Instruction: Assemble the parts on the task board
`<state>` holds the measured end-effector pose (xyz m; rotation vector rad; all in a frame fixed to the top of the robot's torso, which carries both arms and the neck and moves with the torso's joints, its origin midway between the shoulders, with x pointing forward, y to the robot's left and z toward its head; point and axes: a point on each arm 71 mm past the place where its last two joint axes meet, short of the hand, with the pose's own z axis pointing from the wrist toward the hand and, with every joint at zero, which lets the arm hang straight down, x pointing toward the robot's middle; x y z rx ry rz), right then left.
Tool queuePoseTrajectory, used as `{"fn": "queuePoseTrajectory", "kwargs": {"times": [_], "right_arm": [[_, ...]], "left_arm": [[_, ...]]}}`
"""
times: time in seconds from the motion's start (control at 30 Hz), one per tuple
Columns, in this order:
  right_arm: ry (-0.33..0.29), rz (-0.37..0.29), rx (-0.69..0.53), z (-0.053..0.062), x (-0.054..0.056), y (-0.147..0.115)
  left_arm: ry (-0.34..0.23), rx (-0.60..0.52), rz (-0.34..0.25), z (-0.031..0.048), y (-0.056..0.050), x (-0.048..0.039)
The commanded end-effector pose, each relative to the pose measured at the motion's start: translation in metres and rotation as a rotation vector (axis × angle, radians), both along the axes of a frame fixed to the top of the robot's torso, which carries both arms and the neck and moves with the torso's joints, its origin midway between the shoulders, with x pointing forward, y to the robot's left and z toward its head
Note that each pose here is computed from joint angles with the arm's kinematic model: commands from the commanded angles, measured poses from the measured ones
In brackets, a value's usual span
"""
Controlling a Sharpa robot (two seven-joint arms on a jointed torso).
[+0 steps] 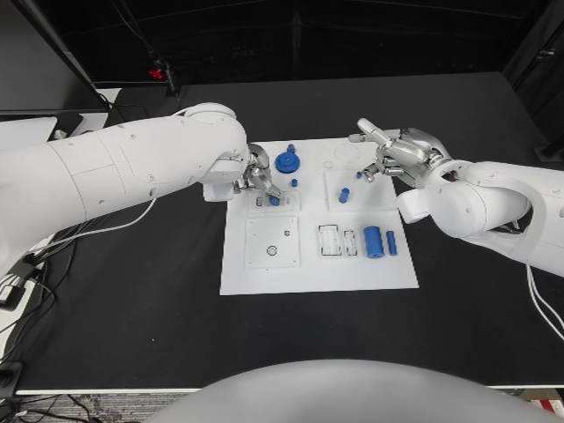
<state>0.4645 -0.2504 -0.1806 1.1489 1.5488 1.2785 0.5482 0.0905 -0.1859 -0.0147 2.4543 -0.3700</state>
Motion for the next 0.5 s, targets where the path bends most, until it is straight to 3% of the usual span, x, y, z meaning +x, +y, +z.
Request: {"fn": "queuePoseTrajectory", "kwargs": {"times": [0.03, 0.5], "right_arm": [[-0.006, 0.011, 0.008, 0.0013, -0.0003, 0.0012], [-0.005, 0.007, 0.006, 0.0011, 0.0, 0.0005]], "left_arm": [[0.016, 0.032, 0.01, -0.0066, 0.0026, -0.0021], [-0.011, 0.01, 0.031, -0.0051, 0.0042, 0.0009]]}}
